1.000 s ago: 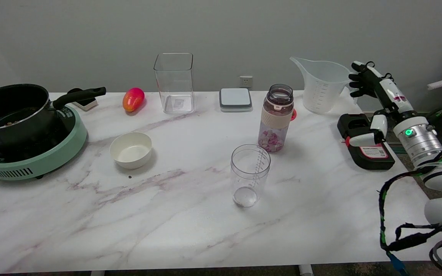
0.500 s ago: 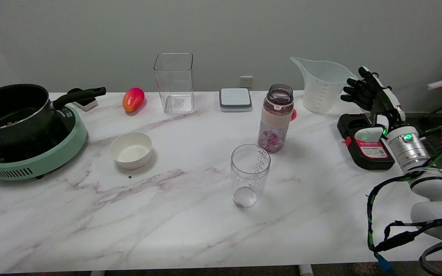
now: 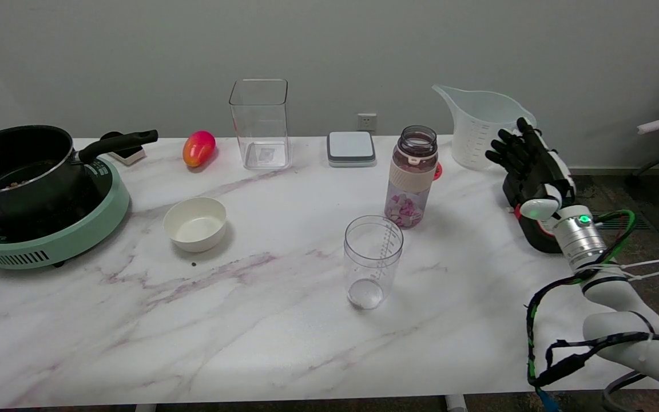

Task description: Pick up the bottle.

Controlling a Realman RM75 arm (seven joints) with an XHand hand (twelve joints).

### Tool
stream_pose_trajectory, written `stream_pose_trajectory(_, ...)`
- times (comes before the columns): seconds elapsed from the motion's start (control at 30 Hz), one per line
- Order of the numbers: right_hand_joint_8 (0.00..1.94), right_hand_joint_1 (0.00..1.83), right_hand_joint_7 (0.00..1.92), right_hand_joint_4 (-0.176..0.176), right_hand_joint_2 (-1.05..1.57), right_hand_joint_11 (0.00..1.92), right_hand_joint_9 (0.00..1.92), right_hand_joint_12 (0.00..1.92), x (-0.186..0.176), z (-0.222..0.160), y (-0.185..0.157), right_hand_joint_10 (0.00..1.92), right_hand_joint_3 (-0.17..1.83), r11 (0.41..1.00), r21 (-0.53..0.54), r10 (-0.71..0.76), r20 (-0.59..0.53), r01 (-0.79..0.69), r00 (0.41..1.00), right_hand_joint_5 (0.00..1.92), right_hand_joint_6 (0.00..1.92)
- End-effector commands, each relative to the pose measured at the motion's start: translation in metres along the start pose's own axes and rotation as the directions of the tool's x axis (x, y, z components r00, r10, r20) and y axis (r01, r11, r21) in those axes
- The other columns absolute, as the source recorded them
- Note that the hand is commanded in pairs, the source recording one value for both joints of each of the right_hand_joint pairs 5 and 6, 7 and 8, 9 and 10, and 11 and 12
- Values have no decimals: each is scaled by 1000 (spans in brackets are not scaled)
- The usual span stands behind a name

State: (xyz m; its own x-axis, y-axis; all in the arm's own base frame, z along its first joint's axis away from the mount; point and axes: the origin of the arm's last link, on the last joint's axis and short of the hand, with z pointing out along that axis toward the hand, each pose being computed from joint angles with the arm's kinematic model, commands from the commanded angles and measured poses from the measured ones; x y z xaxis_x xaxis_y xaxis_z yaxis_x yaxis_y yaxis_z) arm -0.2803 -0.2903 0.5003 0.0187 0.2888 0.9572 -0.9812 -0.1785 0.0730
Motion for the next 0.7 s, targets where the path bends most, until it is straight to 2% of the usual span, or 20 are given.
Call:
stream_pose_trajectory(0.03,261,1213,261,0,-1047,444,350,444,-63,29,25,350,1071,989,14,140,167,-144,976,0,0)
stream_pose_trajectory(0.33,276,1212,276,0,-1047,447,354,447,-95,45,25,354,1055,988,19,142,235,-150,962,0,0)
stream_pose_trajectory(0.7,296,1219,296,0,-1047,452,353,452,-124,46,35,353,1075,987,-6,159,259,-163,953,25,25)
